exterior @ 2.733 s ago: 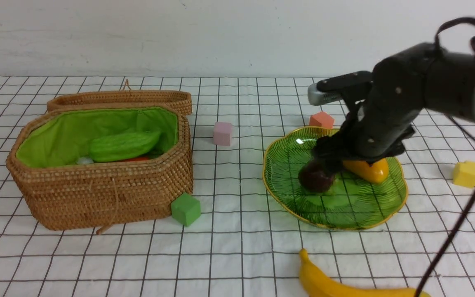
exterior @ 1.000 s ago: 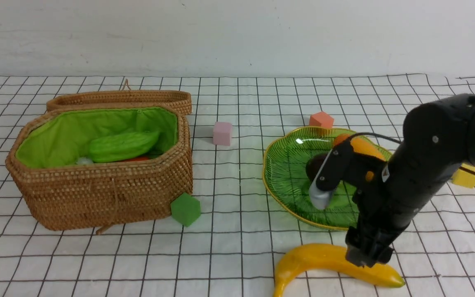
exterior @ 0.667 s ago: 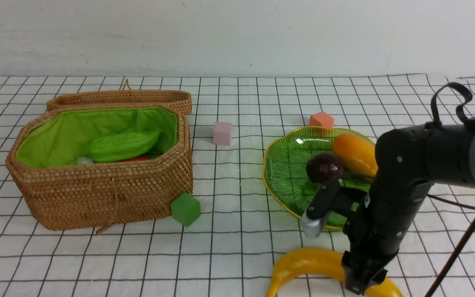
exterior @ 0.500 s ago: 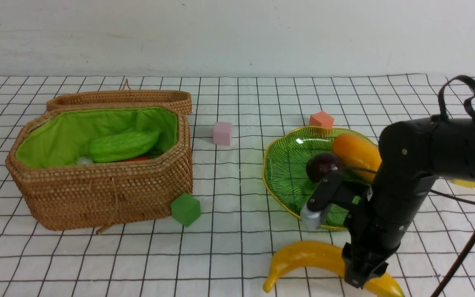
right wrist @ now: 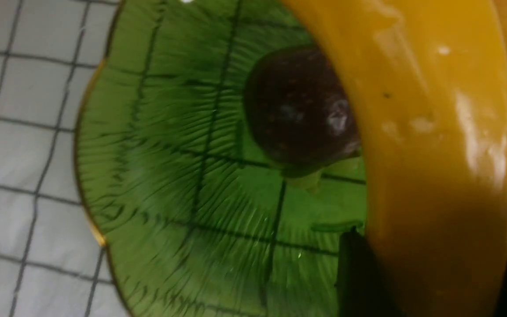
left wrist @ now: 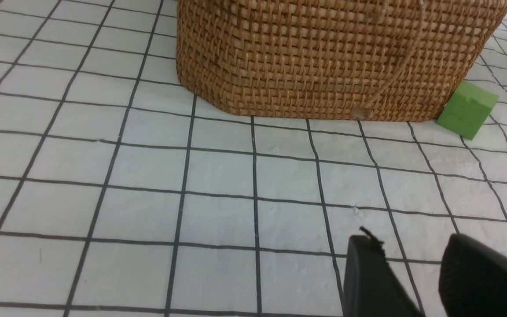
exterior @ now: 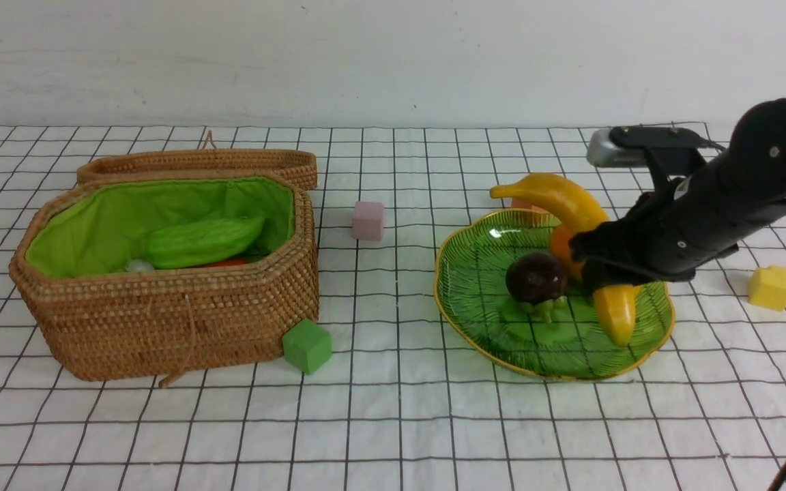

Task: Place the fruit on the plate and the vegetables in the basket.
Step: Use the right arm to grab a banana and put it into the right plate

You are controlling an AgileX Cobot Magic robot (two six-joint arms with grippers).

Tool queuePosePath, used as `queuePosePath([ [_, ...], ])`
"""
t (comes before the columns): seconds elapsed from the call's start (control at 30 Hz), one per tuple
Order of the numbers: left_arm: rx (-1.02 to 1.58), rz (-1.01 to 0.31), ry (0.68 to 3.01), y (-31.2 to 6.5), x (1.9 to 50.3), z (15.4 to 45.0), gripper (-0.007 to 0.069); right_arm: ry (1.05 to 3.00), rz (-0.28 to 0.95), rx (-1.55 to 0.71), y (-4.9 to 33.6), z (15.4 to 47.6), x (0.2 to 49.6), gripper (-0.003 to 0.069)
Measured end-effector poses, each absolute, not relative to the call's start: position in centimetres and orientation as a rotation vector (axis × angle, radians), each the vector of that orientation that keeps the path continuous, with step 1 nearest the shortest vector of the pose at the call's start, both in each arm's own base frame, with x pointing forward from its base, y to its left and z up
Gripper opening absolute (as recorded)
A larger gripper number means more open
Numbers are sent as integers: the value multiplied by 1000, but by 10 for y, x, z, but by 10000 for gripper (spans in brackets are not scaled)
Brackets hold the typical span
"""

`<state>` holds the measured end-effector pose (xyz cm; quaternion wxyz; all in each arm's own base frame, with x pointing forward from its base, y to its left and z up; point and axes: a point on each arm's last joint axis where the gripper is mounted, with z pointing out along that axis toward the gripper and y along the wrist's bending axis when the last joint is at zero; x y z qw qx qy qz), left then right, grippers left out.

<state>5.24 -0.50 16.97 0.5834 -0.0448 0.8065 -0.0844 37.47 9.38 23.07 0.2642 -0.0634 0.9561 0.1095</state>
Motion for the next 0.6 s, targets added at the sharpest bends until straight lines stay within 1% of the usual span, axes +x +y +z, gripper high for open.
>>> queuePosePath([
  [0.03,-105,-197,1882,-5,52,170,238,2591,295,-166,94,228,376,327],
  [0.13,-105,-197,1883,-5,52,170,238,2627,288,-126,92,204,385,327],
  [0.3,-105,-197,1884,-5,52,170,238,2620,309,-86,93,198,388,327],
  [0.37,-105,-197,1884,-5,52,170,238,2614,315,-77,94,199,389,344],
  [0.47,-105,-197,1884,-5,52,170,238,2611,330,-61,94,200,388,470],
  [0.5,-105,-197,1884,-5,52,170,238,2606,333,-61,94,204,387,546],
  [0.57,-105,-197,1884,-5,52,170,238,2581,338,-64,94,215,385,629],
  [0.6,-105,-197,1884,-5,52,170,238,2559,339,-67,93,224,382,654],
])
